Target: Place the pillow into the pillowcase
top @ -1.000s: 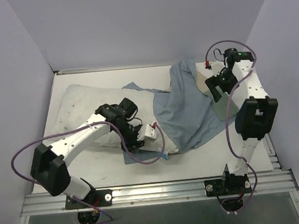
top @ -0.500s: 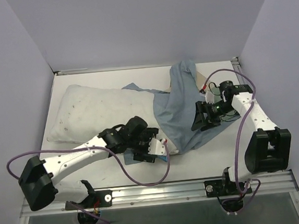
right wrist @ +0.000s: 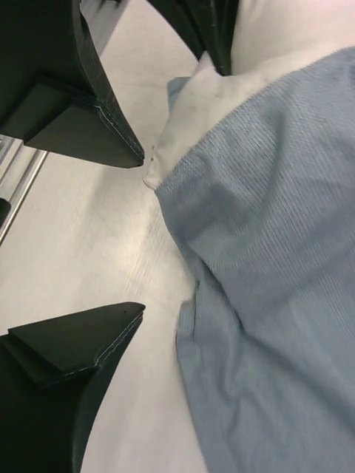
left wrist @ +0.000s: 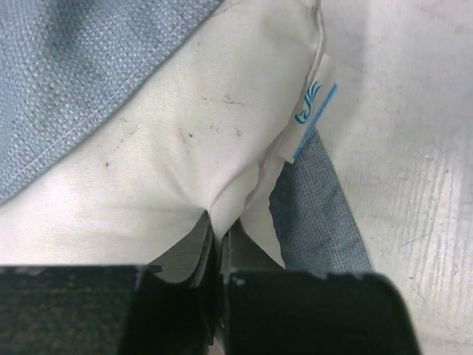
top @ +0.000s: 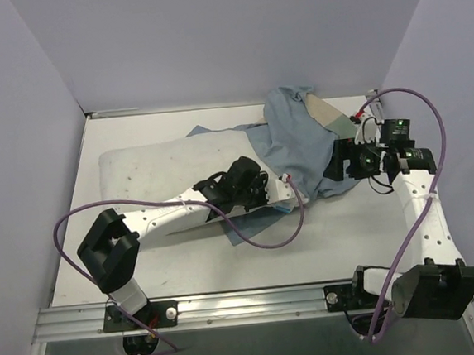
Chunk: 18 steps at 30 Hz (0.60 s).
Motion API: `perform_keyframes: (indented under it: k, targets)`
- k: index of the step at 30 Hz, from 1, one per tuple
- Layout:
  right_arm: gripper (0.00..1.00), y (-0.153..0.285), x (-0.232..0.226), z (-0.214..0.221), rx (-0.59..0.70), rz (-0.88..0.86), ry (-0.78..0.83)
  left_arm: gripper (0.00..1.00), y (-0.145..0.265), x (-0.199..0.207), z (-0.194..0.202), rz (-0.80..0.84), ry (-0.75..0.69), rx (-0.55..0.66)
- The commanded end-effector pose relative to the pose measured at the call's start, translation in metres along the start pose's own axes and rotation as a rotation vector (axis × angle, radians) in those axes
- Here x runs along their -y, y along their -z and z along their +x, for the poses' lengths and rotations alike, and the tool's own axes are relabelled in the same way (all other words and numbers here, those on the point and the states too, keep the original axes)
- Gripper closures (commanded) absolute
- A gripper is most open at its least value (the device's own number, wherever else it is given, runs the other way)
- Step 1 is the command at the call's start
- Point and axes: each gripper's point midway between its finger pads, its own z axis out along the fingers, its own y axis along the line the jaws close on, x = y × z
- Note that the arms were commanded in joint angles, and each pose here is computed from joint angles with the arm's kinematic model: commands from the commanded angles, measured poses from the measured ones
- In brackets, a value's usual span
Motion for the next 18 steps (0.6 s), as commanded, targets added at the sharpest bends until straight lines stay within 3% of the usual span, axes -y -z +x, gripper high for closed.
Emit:
perform_keyframes:
  k: [1, 6, 11, 18]
  targets:
    - [0.26, -0.035, -0.034, 0.039, -0.102, -0.157, -0.017, 1.00, 0.006, 0.005, -0.025, 0.055, 0.091, 0.104]
    - [0.35, -0.070, -0.048, 0.035, -0.062, -0.135, 0.082, 1.00, 0.006, 0.008, -0.019, 0.080, 0.093, 0.077]
    - [0.39, -0.086, -0.069, 0.044, -0.126, -0.168, 0.132, 1.00, 0.005, 0.000, -0.020, 0.069, 0.123, 0.077]
    - [0.50, -0.104, -0.044, 0.043, -0.158, 0.002, 0.208, 1.00, 0.005, -0.003, -0.016, 0.061, 0.155, 0.069]
